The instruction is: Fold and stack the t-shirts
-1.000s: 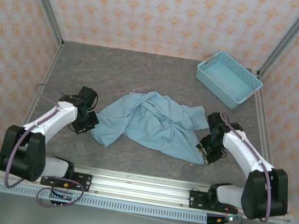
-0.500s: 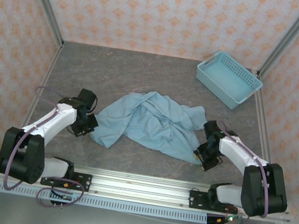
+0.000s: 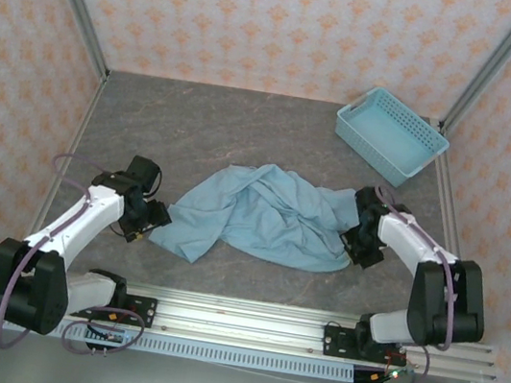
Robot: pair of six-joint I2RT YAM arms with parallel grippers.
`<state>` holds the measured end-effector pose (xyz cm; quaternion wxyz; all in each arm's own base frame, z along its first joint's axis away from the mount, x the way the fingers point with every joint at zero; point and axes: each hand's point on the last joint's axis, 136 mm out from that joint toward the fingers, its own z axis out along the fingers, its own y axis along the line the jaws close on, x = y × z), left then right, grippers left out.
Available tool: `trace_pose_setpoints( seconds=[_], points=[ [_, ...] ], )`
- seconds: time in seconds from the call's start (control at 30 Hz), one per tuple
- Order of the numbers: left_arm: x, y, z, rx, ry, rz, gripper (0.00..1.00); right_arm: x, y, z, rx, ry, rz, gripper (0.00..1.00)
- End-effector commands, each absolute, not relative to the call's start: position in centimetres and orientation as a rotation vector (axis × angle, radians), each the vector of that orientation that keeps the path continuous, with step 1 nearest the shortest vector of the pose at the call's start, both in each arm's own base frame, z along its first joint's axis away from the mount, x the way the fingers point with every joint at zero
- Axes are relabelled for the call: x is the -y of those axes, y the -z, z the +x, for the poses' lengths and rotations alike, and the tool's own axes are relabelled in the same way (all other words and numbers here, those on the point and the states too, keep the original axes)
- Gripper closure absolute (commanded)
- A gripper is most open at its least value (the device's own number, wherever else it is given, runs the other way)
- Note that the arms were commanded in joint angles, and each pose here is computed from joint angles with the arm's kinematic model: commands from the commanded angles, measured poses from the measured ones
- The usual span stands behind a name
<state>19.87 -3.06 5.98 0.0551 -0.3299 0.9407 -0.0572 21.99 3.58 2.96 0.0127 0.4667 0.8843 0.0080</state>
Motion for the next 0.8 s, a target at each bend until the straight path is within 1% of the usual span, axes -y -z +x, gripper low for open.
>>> trace_pose_setpoints(
  seconds=[0.0,0.17,0.3,0.37,0.5,0.57,0.67,0.73,0.77],
  points=[
    [3.1,-5.6,19.5,-2.880,0.156,-1.000,0.32,-2.3,-2.7,22.4,-2.797,0.069,1.369,1.00],
    [3.7,-4.3,20.4,-2.909,0.177,-0.991,0.30,-2.5,-2.8,23.0,-2.800,0.044,1.363,1.00],
    [4.2,-2.8,21.1,-2.952,0.182,-0.976,0.31,-2.7,-2.5,22.7,-2.810,0.031,1.374,1.00],
    [4.4,-1.8,21.0,-2.981,0.157,-0.961,0.34,-2.8,-2.4,22.5,-2.807,0.022,1.381,1.00],
    [5.3,0.1,21.8,-2.995,0.181,-0.940,0.44,-3.2,-2.4,22.4,-2.792,-0.028,1.400,1.00],
    [6.0,0.7,22.9,-2.989,0.210,-0.919,0.54,-3.4,-2.5,22.3,-2.786,-0.057,1.411,1.00],
    [7.0,1.0,24.3,-2.985,0.228,-0.892,0.81,-3.9,-3.1,22.7,-2.766,-0.118,1.408,1.00],
    [7.1,0.3,25.4,-2.956,0.225,-0.893,0.99,-4.4,-4.3,23.7,-2.734,-0.193,1.369,1.00],
    [6.9,-0.6,26.1,-2.930,0.219,-0.892,1.00,-4.6,-5.2,24.3,-2.717,-0.224,1.344,1.00]
  ],
)
